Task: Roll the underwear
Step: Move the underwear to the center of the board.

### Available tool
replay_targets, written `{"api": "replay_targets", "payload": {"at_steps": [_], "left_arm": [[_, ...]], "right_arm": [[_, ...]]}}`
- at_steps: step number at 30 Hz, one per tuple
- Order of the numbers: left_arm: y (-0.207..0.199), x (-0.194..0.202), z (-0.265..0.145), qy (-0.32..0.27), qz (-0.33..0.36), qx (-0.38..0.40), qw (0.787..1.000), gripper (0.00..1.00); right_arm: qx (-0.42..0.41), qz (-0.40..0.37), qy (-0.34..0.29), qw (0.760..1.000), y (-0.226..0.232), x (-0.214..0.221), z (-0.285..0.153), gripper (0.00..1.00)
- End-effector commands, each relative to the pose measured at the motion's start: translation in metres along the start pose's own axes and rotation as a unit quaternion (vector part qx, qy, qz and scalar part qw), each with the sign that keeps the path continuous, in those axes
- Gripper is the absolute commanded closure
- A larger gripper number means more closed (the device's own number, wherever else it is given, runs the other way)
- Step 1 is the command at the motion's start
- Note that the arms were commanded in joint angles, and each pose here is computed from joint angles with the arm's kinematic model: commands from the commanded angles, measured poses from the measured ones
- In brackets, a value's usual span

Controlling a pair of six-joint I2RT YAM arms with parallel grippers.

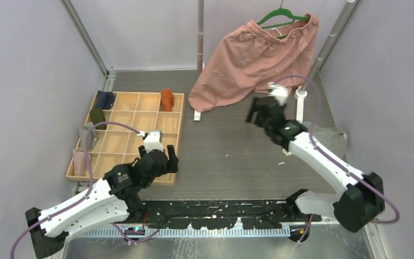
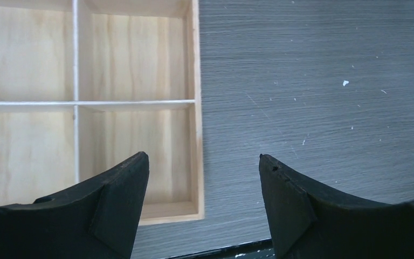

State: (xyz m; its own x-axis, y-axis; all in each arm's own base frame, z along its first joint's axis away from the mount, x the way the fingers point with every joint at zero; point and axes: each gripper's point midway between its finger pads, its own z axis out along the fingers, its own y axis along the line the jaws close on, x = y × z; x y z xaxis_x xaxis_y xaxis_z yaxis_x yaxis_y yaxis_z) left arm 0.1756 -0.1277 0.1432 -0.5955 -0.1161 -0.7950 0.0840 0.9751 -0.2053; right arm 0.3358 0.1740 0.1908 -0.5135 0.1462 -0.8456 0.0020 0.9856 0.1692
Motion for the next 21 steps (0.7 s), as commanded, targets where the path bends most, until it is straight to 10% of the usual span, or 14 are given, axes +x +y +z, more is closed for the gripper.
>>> {"api": "replay_targets", "payload": {"at_steps": [1,15,21], "left_arm": [[-0.032,-0.010,0.010,-0.010,-0.028,0.048,0.998,0.24],[-0.044,0.007,0.013,0.028,-0.018,0.073,0.997,0.24],[-0.049,0.007,0.011,0.020,-0.035,0.097,0.994,0.24]], "right_arm": [[0.202,0.150,0.013,0.968,-0.151,0.012,-0.020,0.22],[0.296,0.245,0.125,0.915,-0.235,0.092,0.010,0.15],[0.291,0.253,0.158,0.909,-0.233,0.118,0.026,0.28]]}}
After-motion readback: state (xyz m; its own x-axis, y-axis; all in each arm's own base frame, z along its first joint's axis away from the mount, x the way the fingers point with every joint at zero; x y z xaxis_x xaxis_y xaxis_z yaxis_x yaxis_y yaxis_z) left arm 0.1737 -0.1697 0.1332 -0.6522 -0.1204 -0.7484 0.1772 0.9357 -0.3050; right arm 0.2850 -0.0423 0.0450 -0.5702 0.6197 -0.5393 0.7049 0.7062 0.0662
